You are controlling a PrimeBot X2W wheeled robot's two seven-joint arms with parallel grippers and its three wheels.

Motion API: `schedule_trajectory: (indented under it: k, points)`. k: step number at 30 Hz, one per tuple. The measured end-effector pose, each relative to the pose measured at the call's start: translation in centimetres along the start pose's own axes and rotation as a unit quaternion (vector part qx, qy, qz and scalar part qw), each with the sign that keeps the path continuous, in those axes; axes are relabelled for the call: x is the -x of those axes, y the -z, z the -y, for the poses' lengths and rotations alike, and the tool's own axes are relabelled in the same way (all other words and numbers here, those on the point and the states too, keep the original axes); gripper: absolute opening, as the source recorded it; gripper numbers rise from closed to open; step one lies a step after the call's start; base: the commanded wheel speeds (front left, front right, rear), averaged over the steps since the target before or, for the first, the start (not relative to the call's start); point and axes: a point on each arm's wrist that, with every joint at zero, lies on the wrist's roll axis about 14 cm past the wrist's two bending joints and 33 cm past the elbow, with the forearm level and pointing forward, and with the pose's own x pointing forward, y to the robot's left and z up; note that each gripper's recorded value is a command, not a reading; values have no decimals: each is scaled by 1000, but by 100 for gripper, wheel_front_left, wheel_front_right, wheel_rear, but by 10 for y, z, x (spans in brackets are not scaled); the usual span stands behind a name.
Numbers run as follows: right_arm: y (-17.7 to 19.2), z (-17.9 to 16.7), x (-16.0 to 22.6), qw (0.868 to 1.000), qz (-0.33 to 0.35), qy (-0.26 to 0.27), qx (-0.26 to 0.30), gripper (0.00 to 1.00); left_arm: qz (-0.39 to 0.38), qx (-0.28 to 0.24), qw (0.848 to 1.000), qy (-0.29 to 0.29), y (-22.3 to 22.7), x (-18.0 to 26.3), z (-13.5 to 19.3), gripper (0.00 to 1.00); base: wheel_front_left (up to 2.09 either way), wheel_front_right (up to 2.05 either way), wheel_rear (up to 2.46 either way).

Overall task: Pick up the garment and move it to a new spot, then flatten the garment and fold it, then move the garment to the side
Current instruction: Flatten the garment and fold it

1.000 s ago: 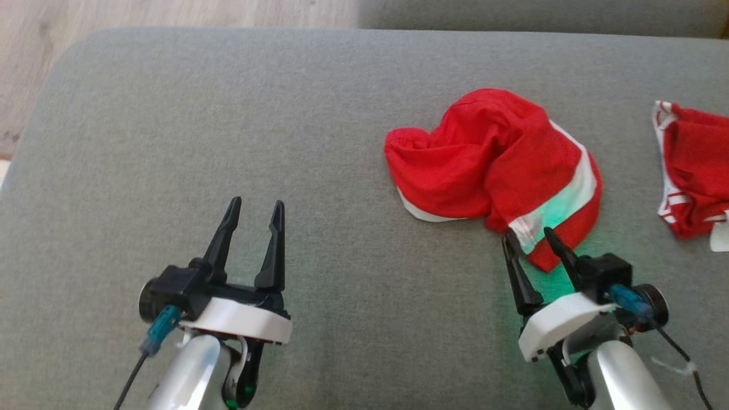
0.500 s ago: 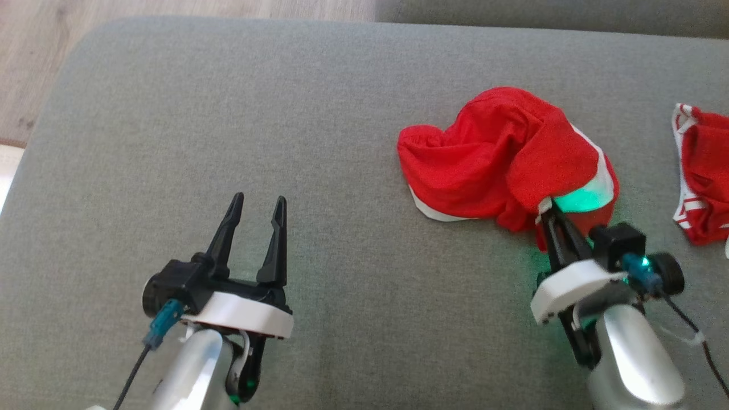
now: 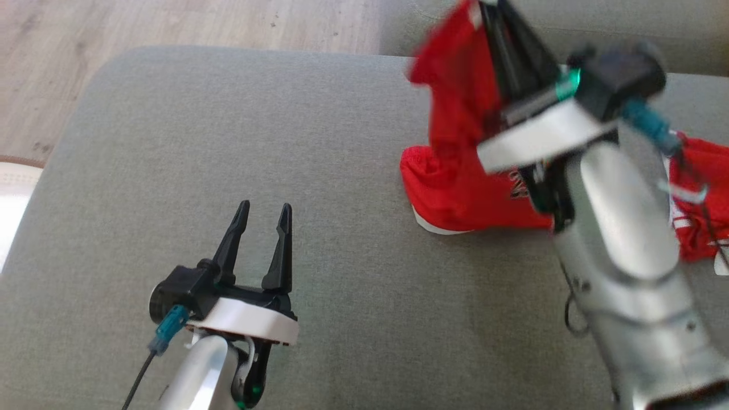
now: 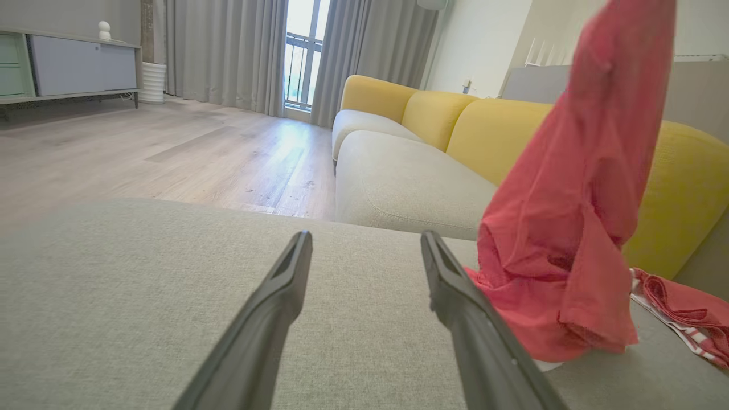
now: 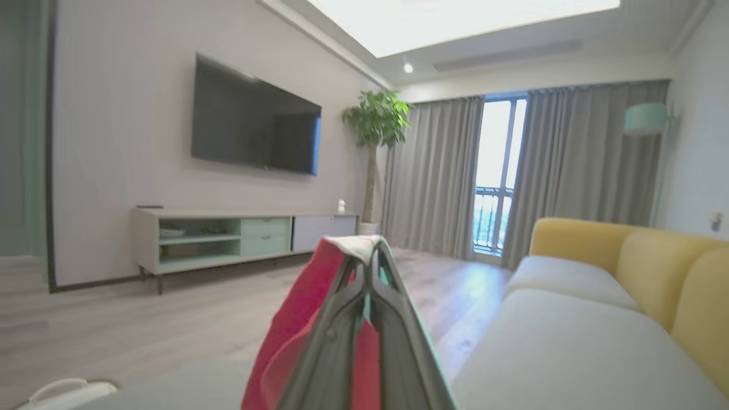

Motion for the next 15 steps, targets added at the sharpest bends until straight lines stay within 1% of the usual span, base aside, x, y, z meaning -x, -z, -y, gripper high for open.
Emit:
schedule_trajectory:
  k: [4,7,9,11,12,15]
  points:
    - [-52,-9,-31,997,68,-28,-16,0,3,2,1000,-6,-2,3,-3,100,0,0,0]
    - [-66,-4,-44,996,84,-29,-25,0,1,4,1000,-9,0,3,-5,100,0,0,0]
    - [-58,9,-47,997,75,-12,-30,0,-2,5,1000,-12,2,3,-7,100,0,0,0]
    - [-41,32,-46,997,53,23,-41,0,-4,6,1000,-14,4,2,-8,100,0,0,0]
    - [-30,47,-44,997,39,44,-43,0,-6,6,1000,-15,5,2,-9,100,0,0,0]
    - [11,85,-31,995,-22,94,-26,0,-13,9,1000,-15,10,-1,-9,100,0,0,0]
